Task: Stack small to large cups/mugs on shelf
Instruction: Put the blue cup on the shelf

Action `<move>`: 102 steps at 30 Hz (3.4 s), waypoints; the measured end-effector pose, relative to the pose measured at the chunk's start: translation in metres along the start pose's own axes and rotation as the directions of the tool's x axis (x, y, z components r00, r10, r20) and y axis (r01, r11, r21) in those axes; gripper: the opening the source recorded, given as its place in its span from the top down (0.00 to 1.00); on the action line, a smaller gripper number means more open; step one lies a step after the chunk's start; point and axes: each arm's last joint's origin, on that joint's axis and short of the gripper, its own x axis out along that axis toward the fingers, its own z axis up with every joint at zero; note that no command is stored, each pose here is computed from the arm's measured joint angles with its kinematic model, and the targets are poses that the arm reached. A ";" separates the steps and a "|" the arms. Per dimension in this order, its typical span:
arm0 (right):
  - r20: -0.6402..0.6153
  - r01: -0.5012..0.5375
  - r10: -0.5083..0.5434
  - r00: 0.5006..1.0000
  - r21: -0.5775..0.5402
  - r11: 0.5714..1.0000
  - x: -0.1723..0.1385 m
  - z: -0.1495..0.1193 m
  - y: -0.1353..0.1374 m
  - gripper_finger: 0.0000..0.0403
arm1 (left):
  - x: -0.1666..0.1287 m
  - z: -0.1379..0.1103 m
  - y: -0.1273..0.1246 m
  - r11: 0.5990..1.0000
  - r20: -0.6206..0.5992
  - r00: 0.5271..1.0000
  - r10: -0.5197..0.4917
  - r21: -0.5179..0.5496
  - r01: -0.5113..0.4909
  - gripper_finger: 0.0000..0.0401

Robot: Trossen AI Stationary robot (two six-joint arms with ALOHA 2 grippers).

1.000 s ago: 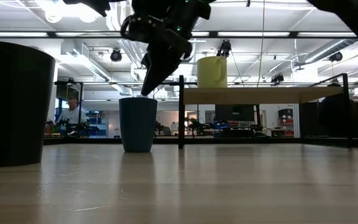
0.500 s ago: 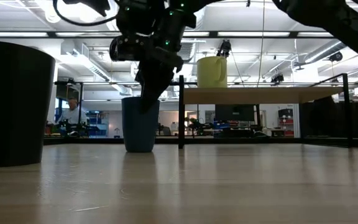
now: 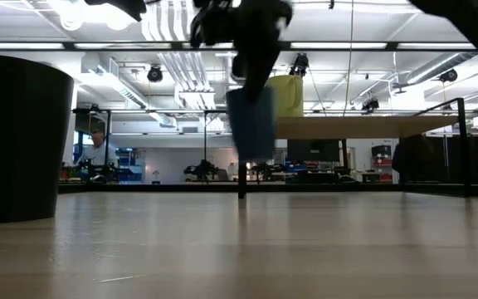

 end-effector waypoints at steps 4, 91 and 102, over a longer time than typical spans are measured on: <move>0.036 -0.003 0.000 0.999 0.070 0.998 -0.041 -0.019 0.017 0.98 | 0.000 0.000 0.000 1.000 0.001 1.000 -0.001 -0.003 0.001 0.73; -0.030 0.192 -0.210 0.977 0.546 0.816 -0.110 -0.148 -0.099 0.90 | 0.003 0.005 -0.004 1.000 0.024 1.000 -0.014 -0.017 0.015 0.73; 0.065 0.179 -0.256 0.964 0.554 0.813 -0.136 -0.146 -0.091 0.90 | 0.003 0.005 -0.004 1.000 0.026 1.000 -0.016 -0.018 0.016 0.73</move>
